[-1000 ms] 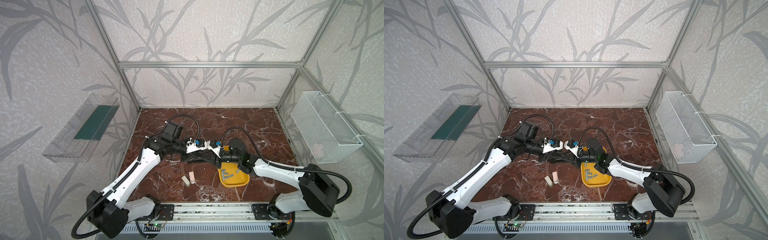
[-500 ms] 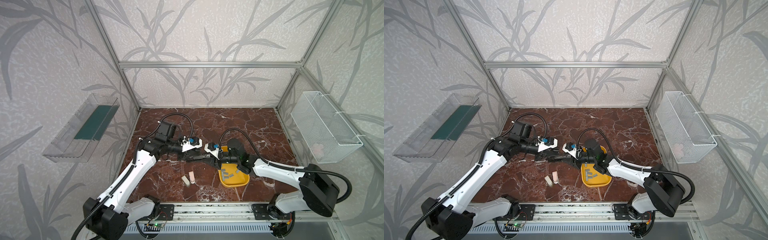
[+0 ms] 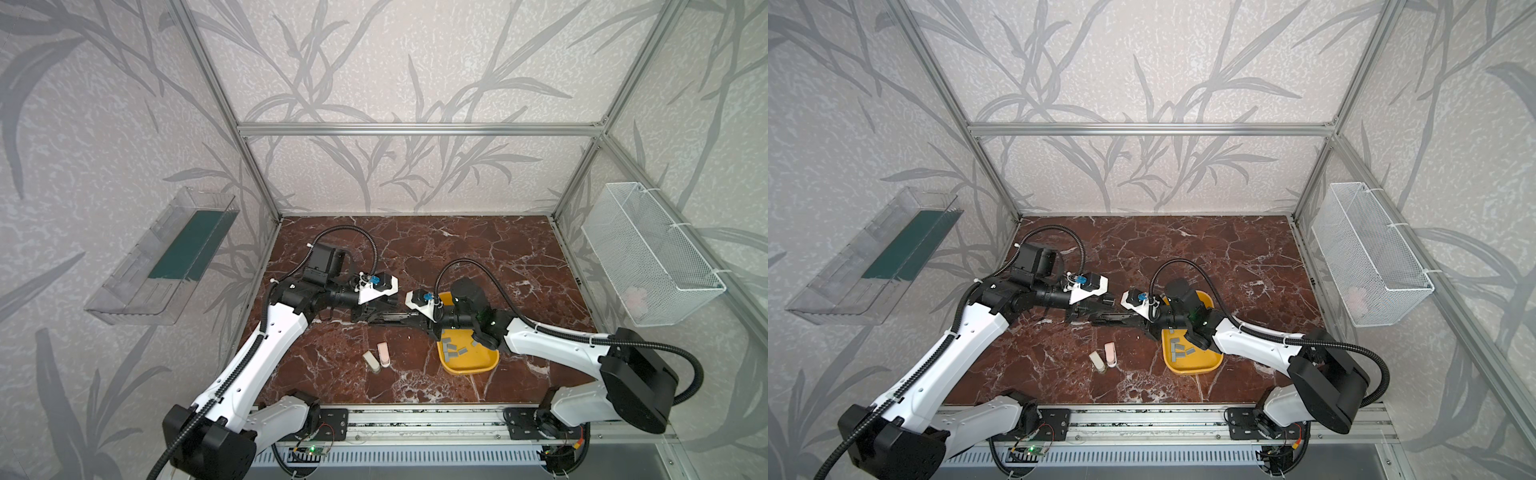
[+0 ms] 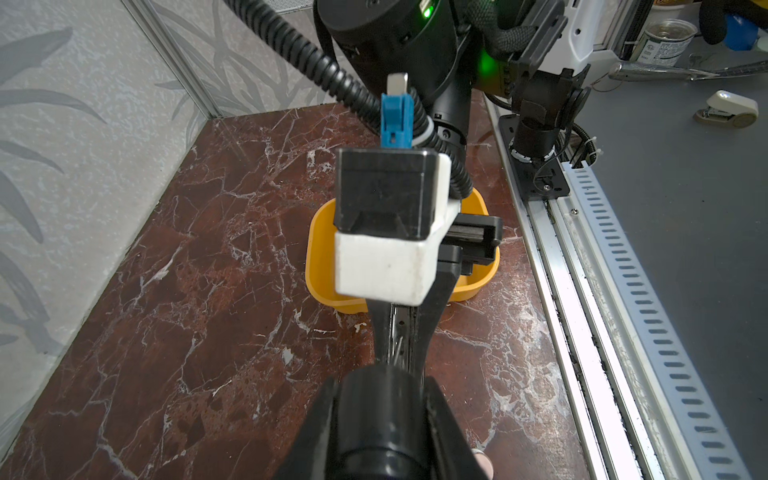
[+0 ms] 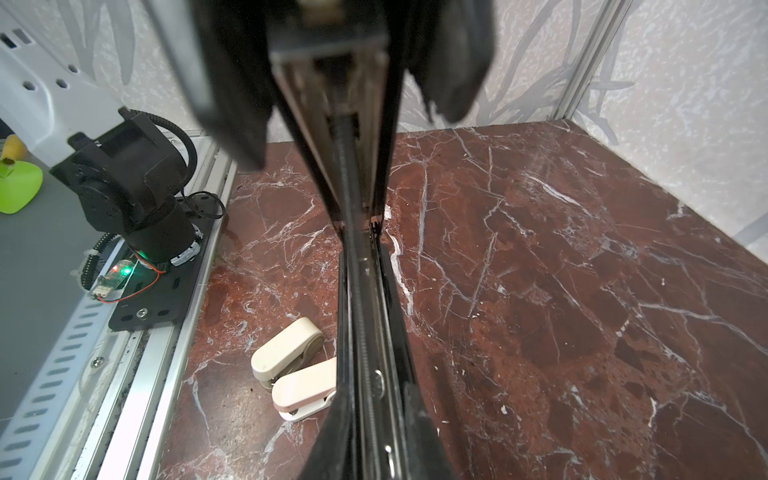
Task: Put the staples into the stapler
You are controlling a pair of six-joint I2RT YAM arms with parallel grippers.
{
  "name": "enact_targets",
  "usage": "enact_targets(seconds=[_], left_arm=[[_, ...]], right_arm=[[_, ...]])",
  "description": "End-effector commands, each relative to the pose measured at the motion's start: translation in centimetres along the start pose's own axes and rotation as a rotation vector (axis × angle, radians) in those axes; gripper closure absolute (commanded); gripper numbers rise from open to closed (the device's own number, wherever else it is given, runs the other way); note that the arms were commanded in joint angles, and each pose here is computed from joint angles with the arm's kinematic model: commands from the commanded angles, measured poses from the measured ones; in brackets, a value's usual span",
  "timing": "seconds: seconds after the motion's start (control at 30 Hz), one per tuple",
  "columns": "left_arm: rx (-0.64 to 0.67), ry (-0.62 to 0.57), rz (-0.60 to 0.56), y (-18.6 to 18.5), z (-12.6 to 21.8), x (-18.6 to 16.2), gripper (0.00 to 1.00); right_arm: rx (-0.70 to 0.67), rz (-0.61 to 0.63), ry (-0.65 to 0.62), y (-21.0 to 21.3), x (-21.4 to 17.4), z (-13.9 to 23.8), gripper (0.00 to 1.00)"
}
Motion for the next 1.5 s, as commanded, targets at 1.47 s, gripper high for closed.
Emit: enact_targets(seconds=[1.47], left_arm=[[0.479,-0.253,0.072,8.4,6.1,-1.2,1.00]], right_arm=[[-0.131,-0.142,-0.317,-2.2,-0.9,6.6,1.00]])
Point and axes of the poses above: each gripper's point midway between its finger pads, its own z axis back along the fingers, its own y axis along the line the jaws close on, x = y × z, the point moved 9 cm from there along z, back along the fingers, and after that the axes turned 2 degrees about -z, right-handed, at the moved point
